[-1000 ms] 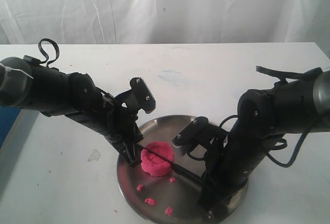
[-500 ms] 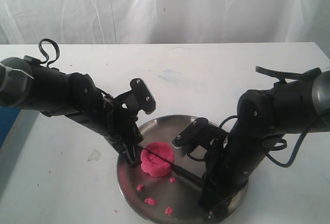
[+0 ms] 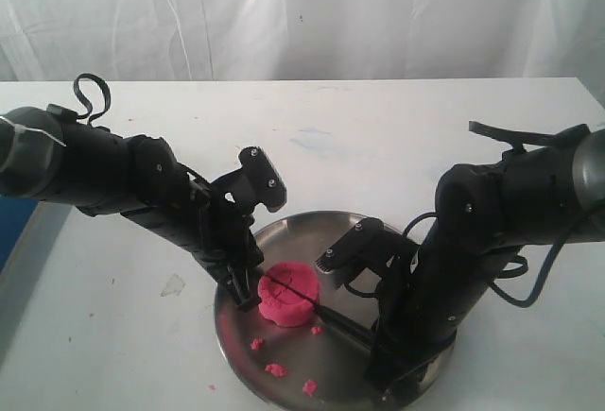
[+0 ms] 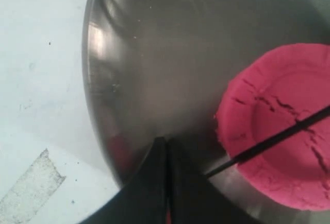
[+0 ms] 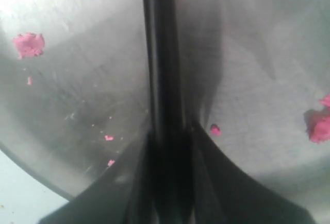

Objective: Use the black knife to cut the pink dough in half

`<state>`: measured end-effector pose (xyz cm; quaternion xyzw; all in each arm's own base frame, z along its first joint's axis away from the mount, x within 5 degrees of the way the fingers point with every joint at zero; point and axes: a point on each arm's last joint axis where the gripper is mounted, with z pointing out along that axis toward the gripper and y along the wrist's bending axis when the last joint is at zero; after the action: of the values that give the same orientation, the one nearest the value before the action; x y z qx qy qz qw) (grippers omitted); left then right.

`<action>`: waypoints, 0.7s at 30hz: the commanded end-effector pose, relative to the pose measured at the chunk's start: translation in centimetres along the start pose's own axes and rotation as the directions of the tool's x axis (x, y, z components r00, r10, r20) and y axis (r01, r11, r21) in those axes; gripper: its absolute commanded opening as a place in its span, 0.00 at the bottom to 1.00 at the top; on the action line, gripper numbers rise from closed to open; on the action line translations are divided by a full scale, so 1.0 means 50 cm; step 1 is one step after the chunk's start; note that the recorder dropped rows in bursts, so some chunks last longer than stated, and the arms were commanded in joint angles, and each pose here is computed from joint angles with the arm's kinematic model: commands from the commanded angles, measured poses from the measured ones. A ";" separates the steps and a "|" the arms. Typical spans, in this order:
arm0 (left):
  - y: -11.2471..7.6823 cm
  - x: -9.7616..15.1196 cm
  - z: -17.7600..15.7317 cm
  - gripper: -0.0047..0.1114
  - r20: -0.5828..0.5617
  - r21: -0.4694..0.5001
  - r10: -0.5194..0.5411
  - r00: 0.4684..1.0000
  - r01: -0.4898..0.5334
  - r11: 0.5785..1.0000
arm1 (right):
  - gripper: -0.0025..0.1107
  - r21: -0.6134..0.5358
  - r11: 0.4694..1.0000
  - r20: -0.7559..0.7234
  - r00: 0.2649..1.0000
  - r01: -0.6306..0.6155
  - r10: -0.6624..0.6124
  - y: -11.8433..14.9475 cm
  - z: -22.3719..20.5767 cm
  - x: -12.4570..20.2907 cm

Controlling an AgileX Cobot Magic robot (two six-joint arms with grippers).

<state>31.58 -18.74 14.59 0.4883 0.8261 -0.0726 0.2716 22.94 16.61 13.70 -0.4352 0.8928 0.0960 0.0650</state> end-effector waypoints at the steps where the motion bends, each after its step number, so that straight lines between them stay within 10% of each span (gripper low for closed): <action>1: -0.021 0.019 0.011 0.04 -0.063 0.088 -0.008 0.998 0.014 0.996 | 0.02 0.007 0.999 0.023 0.999 -0.048 0.048 -0.002 0.003 -0.004; 21: -0.024 0.042 0.019 0.04 -0.069 0.043 0.001 0.998 0.002 0.999 | 0.02 -0.008 0.998 -0.028 0.998 -0.059 0.059 -0.006 0.034 0.000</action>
<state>31.36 -18.26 13.92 0.4811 0.8281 -0.0561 0.2821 23.05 16.72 13.17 -0.4359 0.8936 0.0959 0.0477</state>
